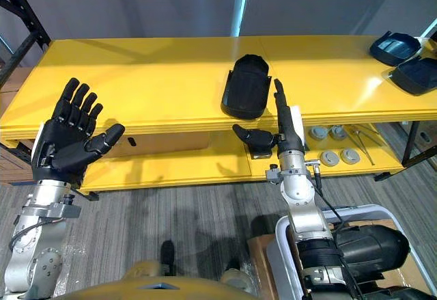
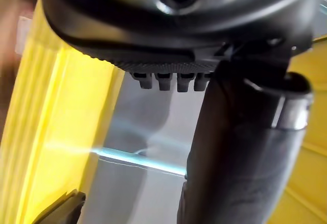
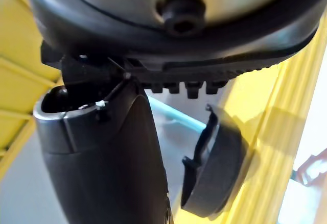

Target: Walk over and take three plastic housings, then place them on the shelf

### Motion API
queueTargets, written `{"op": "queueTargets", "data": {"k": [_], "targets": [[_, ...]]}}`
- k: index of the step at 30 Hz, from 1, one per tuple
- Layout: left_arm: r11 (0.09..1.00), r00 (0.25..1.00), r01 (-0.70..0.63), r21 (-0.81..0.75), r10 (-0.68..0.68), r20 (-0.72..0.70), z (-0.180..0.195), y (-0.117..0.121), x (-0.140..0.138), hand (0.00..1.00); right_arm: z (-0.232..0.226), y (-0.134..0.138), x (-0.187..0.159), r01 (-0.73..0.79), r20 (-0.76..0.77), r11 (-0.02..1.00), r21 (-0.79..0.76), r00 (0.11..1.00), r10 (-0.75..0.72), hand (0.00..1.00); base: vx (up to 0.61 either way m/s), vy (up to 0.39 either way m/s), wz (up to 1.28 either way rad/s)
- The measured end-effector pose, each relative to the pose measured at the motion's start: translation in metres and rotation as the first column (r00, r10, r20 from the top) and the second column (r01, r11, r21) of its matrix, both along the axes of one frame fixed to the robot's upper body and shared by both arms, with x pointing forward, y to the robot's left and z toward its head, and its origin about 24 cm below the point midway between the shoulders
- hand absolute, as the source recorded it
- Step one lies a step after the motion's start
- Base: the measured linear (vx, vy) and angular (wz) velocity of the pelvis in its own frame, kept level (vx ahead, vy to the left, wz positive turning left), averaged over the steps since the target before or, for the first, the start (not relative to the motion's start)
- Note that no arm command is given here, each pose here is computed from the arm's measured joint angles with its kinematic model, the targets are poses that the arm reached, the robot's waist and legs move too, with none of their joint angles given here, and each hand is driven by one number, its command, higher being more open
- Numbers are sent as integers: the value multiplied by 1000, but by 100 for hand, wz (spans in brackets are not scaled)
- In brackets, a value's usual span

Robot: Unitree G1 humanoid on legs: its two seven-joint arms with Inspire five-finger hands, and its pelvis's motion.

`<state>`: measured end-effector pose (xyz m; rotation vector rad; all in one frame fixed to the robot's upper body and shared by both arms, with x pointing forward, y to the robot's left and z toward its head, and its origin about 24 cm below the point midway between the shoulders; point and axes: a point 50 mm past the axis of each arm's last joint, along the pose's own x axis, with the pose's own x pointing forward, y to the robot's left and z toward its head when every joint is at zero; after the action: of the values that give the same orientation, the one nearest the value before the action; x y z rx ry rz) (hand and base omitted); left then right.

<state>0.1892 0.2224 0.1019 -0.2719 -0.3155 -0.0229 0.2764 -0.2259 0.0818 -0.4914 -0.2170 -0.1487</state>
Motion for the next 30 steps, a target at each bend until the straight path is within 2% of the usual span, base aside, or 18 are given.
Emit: {"op": "queueTargets", "data": {"k": [13,30], "targets": [[998,999,34,-49,-35,-11,-4,-8,-1,100,15,-22,22,205,57,976,-73,978,-202,100,5,-6,5],[996,1000,14,-84,-15,-4,-5,-6,-3,100,50,-57,51,305,77,937,-172,952,-296,100,-2,-11,6]]}}
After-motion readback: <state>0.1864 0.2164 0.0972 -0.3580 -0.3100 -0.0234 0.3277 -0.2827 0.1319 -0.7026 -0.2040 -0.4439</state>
